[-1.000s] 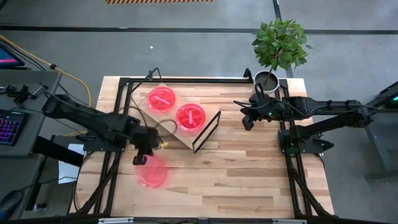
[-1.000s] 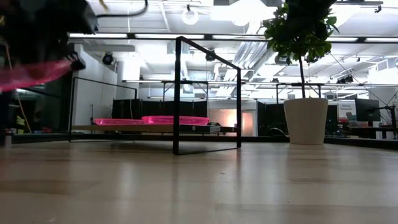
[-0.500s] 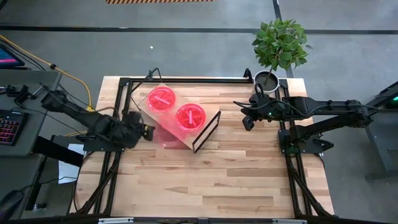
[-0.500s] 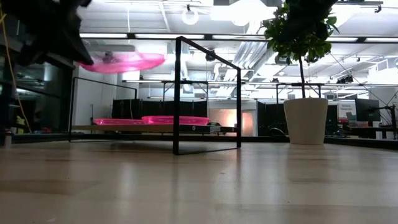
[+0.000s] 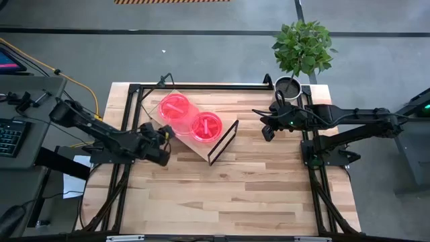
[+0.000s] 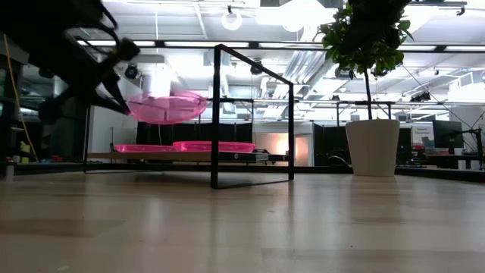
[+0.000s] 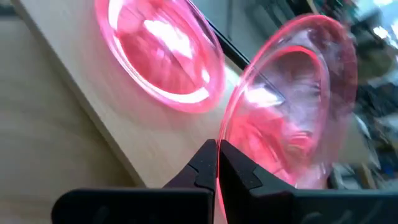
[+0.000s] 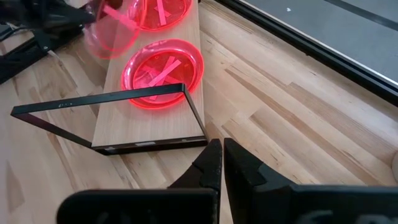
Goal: Place and stack plates onto a shelf
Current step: Stack the pink plate on top of the left pink plate on the shelf
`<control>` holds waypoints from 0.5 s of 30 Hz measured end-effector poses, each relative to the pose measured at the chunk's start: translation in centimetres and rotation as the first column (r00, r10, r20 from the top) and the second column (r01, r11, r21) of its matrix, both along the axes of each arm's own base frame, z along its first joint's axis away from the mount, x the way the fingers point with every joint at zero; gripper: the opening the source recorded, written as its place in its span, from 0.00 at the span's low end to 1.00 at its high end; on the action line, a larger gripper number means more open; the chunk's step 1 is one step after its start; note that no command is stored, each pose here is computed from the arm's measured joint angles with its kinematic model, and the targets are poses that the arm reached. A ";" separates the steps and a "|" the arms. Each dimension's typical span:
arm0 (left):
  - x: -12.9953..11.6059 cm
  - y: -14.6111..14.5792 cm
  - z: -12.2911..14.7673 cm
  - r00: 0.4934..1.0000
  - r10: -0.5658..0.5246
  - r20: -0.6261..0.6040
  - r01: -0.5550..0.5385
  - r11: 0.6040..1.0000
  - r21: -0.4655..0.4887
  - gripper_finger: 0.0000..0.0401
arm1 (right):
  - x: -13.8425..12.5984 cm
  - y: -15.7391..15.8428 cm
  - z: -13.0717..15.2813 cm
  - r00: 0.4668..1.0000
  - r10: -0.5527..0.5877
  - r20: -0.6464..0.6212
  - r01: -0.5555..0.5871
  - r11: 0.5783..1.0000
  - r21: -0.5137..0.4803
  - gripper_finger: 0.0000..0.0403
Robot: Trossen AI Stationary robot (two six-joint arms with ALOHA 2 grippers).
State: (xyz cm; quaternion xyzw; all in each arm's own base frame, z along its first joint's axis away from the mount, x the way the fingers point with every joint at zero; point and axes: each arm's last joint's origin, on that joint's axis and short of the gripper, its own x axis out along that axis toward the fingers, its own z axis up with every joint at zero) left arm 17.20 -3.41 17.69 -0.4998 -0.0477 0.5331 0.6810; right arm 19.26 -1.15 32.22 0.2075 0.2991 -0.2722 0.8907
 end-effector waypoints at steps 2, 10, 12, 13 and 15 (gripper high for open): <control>0.2 0.9 -0.2 0.999 0.051 -0.013 -0.051 0.999 0.005 0.00 | 0.0 0.0 0.0 1.000 -0.002 0.001 0.002 1.000 0.002 0.00; 0.1 4.3 -0.3 0.970 0.237 -0.055 -0.237 0.971 0.020 0.00 | 0.0 0.0 0.0 1.000 -0.017 0.012 0.016 1.000 0.018 0.00; 0.0 4.9 -0.3 0.961 0.268 -0.064 -0.268 0.963 0.021 0.00 | 0.0 0.0 0.0 1.000 -0.017 0.013 0.017 1.000 0.018 0.00; 0.0 5.1 -0.3 0.957 0.280 -0.070 -0.279 0.960 0.023 0.00 | 0.0 0.0 0.0 1.000 -0.017 0.012 0.017 1.000 0.018 0.00; -0.1 5.5 -0.3 0.951 0.302 -0.070 -0.301 0.953 0.019 0.00 | 0.0 0.0 0.0 1.000 -0.017 0.012 0.017 1.000 0.018 0.00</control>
